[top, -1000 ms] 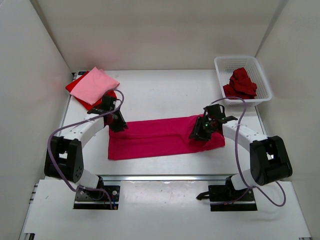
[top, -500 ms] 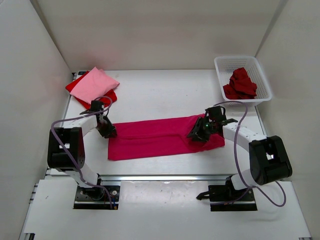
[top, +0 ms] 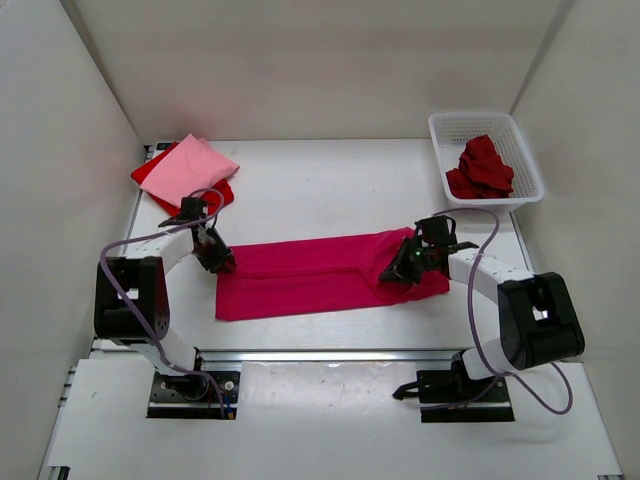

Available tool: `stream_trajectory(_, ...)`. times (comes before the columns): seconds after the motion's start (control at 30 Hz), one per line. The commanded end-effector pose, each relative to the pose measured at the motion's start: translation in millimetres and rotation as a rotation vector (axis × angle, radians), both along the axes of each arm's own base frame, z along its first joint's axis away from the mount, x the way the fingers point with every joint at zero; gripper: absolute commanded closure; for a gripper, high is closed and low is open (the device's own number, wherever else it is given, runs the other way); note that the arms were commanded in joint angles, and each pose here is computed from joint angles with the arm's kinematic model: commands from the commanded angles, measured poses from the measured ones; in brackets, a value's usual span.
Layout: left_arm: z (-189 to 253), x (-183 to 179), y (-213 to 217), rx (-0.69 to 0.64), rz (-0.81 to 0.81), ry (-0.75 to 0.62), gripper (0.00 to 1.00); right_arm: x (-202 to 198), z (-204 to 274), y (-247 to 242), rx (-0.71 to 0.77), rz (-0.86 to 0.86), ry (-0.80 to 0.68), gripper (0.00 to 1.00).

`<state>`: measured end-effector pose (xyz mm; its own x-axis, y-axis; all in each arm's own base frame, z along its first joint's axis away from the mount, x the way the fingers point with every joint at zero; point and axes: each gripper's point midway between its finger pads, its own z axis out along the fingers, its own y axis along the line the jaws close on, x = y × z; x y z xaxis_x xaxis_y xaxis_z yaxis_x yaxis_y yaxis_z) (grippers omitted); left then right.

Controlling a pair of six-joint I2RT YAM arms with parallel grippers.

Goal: Fold and stack the t-shirts
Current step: Fold the 1/3-folded T-shirt at the center of the board.

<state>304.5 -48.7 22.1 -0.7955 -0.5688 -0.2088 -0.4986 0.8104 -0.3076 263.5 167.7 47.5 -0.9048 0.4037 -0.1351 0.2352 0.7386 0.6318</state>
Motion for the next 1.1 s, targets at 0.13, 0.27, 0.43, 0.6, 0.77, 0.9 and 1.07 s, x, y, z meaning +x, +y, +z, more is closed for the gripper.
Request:
stream_trajectory(0.13,41.2,18.5,-28.3,-0.038,-0.069,-0.12,0.65,-7.8,17.2,-0.8,0.031,0.013,-0.048,1.0)
stream_trajectory(0.27,40.3,15.1,-34.0,-0.041,-0.09,-0.113,0.66,-35.8,16.7,8.8,0.036,0.071,-0.006,1.0)
stream_trajectory(0.43,36.5,12.4,-32.8,-0.053,-0.078,-0.105,0.66,-79.2,2.9,17.7,0.115,0.054,0.118,1.0)
stream_trajectory(0.6,33.2,11.6,-33.6,-0.054,-0.084,-0.098,0.66,-85.6,6.2,23.9,0.118,0.057,0.111,0.84)
stream_trajectory(0.77,32.6,13.6,-39.9,-0.065,-0.091,-0.092,0.66,-61.9,26.3,11.0,0.024,0.086,0.024,0.75)
stream_trajectory(0.9,38.9,20.1,-49.1,-0.072,-0.109,-0.117,0.66,-25.8,46.7,-9.9,-0.057,0.056,-0.059,0.96)
stream_trajectory(1.07,39.5,22.6,-57.7,-0.074,-0.132,-0.122,0.66,-7.4,17.7,-44.4,-0.149,-0.002,-0.038,1.0)
